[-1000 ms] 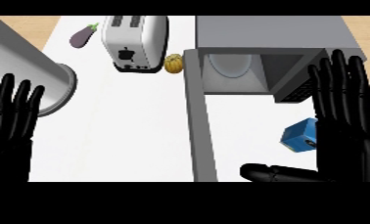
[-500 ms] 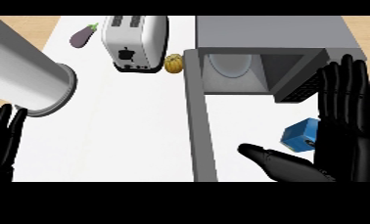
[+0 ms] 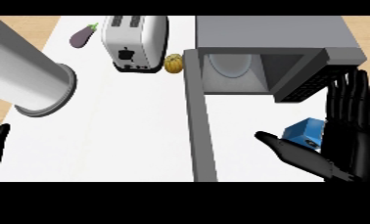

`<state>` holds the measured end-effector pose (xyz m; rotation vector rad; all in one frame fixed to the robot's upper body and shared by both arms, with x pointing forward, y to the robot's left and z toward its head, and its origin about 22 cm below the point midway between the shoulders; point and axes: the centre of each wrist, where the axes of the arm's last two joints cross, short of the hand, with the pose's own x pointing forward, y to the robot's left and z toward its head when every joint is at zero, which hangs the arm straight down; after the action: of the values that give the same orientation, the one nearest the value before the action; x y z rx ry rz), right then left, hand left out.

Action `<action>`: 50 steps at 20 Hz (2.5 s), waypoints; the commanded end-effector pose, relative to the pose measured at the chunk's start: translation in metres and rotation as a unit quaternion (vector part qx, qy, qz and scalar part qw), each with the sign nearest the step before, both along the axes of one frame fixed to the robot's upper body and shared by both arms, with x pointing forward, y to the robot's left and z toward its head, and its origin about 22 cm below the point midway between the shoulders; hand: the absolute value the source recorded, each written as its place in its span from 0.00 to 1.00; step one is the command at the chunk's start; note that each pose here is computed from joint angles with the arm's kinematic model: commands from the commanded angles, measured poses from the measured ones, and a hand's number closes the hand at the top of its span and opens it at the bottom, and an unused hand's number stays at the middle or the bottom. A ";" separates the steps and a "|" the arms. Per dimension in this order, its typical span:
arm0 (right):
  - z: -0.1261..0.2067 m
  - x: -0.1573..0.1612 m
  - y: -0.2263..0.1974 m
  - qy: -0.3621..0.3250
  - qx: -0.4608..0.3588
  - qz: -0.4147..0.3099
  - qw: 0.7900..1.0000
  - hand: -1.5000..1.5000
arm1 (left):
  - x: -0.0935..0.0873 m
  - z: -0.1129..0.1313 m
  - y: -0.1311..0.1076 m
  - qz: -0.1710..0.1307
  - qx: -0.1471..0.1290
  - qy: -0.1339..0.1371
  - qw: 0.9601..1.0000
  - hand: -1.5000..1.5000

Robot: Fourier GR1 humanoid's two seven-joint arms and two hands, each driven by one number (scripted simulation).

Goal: Pick up the milk, place it into the microwave and close the microwave

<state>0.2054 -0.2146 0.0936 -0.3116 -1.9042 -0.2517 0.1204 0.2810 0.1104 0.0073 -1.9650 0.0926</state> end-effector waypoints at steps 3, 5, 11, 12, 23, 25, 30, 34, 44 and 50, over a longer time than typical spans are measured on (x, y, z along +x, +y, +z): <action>-0.037 0.006 -0.026 0.027 0.013 -0.037 0.999 0.00 | -0.022 -0.004 -0.001 -0.005 -0.004 0.002 1.000 0.00; -0.033 -0.010 -0.034 0.027 -0.003 -0.049 0.998 0.00 | 0.000 -0.008 0.001 -0.004 -0.004 0.010 1.000 0.00; -0.078 -0.031 -0.061 0.054 0.010 -0.068 0.996 0.00 | -0.013 0.001 -0.005 0.003 0.005 0.000 1.000 0.00; -0.077 -0.025 -0.054 0.046 -0.007 -0.069 0.997 0.00 | -0.022 -0.003 -0.001 -0.003 0.006 0.001 1.000 0.00; -0.139 -0.043 -0.079 0.058 -0.003 -0.059 0.997 0.00 | -0.020 -0.016 -0.001 -0.002 -0.010 0.000 1.000 0.00; -0.145 -0.046 -0.075 0.068 -0.019 -0.054 0.996 0.00 | -0.030 -0.008 -0.002 -0.004 0.001 -0.004 1.000 0.00; -0.160 -0.039 -0.071 0.052 -0.026 -0.046 0.997 0.00 | -0.031 -0.013 -0.008 -0.013 -0.006 -0.002 1.000 0.00; -0.157 0.008 -0.092 0.055 -0.022 -0.056 0.997 0.00 | -0.027 0.002 -0.002 -0.010 0.003 0.001 1.000 0.00; -0.192 -0.025 -0.122 0.111 -0.060 -0.147 0.981 0.00 | -0.040 -0.004 0.002 0.002 0.002 0.001 1.000 0.00; -0.212 -0.026 -0.149 0.118 -0.053 -0.119 0.984 0.00 | -0.020 -0.010 0.009 -0.003 0.005 0.003 1.000 0.00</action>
<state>0.1861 -0.3543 -0.1102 -0.6549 -1.6512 -0.2744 0.0903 0.2827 0.0989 0.0039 -1.9562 0.0783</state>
